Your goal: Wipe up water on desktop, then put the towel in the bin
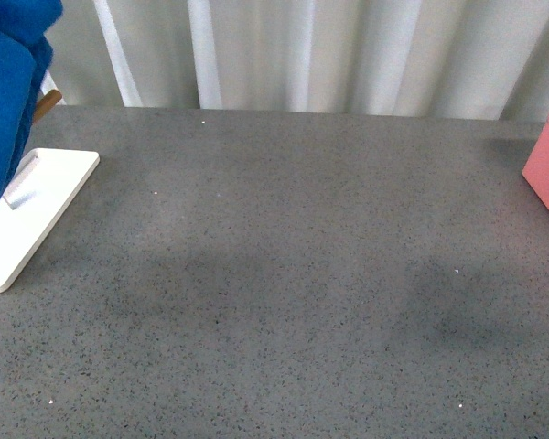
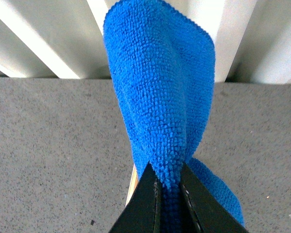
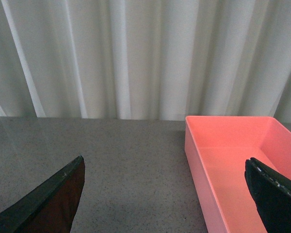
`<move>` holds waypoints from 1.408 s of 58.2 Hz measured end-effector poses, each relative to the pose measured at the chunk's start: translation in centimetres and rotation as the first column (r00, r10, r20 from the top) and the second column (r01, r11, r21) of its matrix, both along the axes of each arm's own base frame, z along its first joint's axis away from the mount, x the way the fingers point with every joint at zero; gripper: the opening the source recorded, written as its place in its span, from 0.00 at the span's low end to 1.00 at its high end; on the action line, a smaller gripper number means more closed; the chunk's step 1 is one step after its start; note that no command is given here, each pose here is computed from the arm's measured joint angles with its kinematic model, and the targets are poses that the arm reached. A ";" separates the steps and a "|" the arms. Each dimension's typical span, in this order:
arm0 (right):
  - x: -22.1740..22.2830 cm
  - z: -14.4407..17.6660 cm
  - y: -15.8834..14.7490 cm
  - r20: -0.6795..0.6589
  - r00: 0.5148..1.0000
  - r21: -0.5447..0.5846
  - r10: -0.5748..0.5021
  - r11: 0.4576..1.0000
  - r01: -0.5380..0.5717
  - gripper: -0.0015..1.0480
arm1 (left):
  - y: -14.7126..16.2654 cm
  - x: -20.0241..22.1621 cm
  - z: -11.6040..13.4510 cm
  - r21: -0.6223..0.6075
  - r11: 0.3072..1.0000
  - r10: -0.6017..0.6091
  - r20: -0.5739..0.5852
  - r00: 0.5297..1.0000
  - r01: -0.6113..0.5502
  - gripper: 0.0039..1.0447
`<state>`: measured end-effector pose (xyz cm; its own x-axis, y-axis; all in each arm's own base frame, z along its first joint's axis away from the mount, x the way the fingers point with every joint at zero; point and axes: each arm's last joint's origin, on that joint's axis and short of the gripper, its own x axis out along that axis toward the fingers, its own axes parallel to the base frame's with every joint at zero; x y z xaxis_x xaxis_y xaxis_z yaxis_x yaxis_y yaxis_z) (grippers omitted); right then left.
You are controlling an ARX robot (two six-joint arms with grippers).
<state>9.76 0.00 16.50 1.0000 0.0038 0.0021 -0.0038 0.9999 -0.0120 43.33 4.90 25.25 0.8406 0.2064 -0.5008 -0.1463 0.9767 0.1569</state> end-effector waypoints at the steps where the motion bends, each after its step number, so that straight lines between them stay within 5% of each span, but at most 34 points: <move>1: 0.0 0.0 0.0 0.000 1.000 0.000 0.000 1.000 0.000 0.93 | 0.0 -0.1 0.5 -0.006 1.000 -0.006 0.011 1.000 0.006 0.04; 20: 0.0 0.0 0.0 0.000 1.000 0.000 0.000 1.000 0.000 0.93 | -3.7 -3.5 8.9 -0.133 0.978 -0.127 0.244 0.961 0.163 0.04; 33: 0.0 0.0 0.0 0.000 1.000 0.000 0.000 1.000 0.000 0.93 | -11.3 -7.4 12.7 -0.231 0.862 -0.325 0.430 0.842 0.451 0.04; 41: 0.0 0.0 0.0 0.000 1.000 0.000 0.000 1.000 0.000 0.93 | -15.8 -8.2 10.9 -0.284 0.777 -0.407 0.453 0.793 0.561 0.04; 52: 0.0 0.0 0.0 0.000 1.000 0.000 0.000 1.000 0.000 0.93 | -22.1 -8.2 3.8 -0.439 0.605 -0.511 0.425 0.747 0.664 0.04; 61: 0.0 0.0 0.0 0.000 1.000 0.000 0.000 1.000 0.000 0.93 | -24.8 -8.3 0.5 -0.522 0.480 -0.534 0.463 0.707 0.705 0.04; 74: 0.0 0.0 0.0 0.000 1.000 0.000 0.000 1.000 0.000 0.93 | -26.3 -7.6 -2.7 -0.554 0.391 -0.551 0.499 0.669 0.735 0.04; 78: 0.0 0.1 0.0 -0.142 0.982 -0.014 0.121 0.992 -0.124 0.93 | -26.3 -7.3 -3.7 -0.562 0.395 -0.551 0.488 0.677 0.727 0.04; 82: 0.0 0.1 0.4 -0.336 0.894 0.042 0.297 0.953 -0.301 0.93 | -26.1 -7.0 -4.3 -0.569 0.402 -0.546 0.481 0.686 0.718 0.04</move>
